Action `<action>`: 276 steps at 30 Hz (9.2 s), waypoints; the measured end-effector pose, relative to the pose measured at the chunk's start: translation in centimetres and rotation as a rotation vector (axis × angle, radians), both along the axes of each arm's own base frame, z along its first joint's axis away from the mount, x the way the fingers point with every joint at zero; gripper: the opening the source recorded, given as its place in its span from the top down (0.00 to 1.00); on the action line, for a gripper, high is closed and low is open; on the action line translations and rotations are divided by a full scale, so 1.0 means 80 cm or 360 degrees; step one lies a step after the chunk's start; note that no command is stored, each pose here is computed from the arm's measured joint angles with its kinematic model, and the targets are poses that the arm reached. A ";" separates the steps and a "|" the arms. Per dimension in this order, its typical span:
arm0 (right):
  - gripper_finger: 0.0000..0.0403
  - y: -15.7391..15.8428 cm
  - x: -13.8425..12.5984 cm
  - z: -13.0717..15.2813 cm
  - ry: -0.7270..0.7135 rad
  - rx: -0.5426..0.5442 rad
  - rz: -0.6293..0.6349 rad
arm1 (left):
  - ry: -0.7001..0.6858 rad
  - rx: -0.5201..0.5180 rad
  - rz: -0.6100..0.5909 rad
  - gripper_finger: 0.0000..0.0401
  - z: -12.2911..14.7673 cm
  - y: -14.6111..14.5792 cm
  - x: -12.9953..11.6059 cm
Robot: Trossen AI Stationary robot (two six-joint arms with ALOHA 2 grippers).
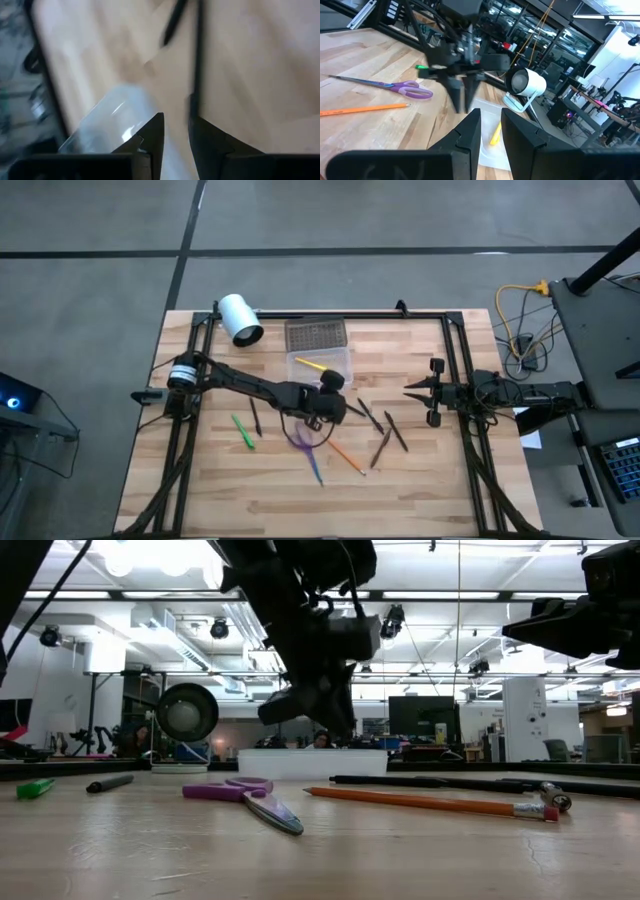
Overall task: Pick & place school supplies into a supply box
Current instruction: Put the violet scissors into the supply box
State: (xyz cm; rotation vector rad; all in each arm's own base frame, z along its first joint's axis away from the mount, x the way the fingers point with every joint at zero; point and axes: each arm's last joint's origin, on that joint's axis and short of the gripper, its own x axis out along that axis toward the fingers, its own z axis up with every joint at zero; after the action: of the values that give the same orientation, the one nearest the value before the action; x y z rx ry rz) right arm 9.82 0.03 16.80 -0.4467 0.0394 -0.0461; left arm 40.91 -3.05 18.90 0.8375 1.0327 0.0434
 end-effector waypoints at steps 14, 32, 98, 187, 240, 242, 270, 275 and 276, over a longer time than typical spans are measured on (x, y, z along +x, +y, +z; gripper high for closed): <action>0.83 0.000 0.000 0.000 0.0001 0.0000 -0.0001 | 0.0123 -0.0372 -0.0185 0.82 0.023 -0.054 -0.005; 0.83 0.000 0.000 -0.001 0.0005 -0.0001 -0.0002 | 0.0380 -0.0615 -0.0308 0.82 0.016 -0.099 0.031; 0.83 0.000 0.000 -0.001 0.0006 -0.0001 -0.0001 | 0.0681 -0.0680 -0.0275 0.99 -0.039 -0.074 0.036; 0.83 0.000 0.000 0.000 0.0005 -0.0001 -0.0001 | 0.0779 -0.0385 -0.0087 0.82 -0.038 -0.036 -0.035; 0.83 0.000 0.000 0.000 0.0005 0.0000 -0.0001 | -0.0104 0.0665 0.0506 1.00 0.046 -0.019 -0.033; 0.83 0.000 0.000 0.000 0.0006 -0.0001 0.0000 | -0.0108 0.0695 0.0526 1.00 0.044 -0.017 -0.036; 0.83 0.000 0.000 0.000 0.0004 0.0000 -0.0001 | -0.0250 0.0786 0.0922 1.00 0.014 0.087 -0.071; 0.83 0.000 0.000 0.000 0.0004 0.0000 0.0000 | -0.0239 0.0784 0.0952 1.00 0.010 0.094 -0.074; 0.83 0.000 0.000 0.000 0.0004 -0.0001 0.0000 | -0.0237 0.0785 0.0954 1.00 0.010 0.095 -0.075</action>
State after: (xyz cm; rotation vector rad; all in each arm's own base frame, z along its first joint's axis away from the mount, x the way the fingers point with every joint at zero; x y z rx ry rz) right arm 9.83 0.02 16.77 -0.4472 0.0417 -0.0458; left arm 34.94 4.52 19.67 0.9188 1.1165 0.8854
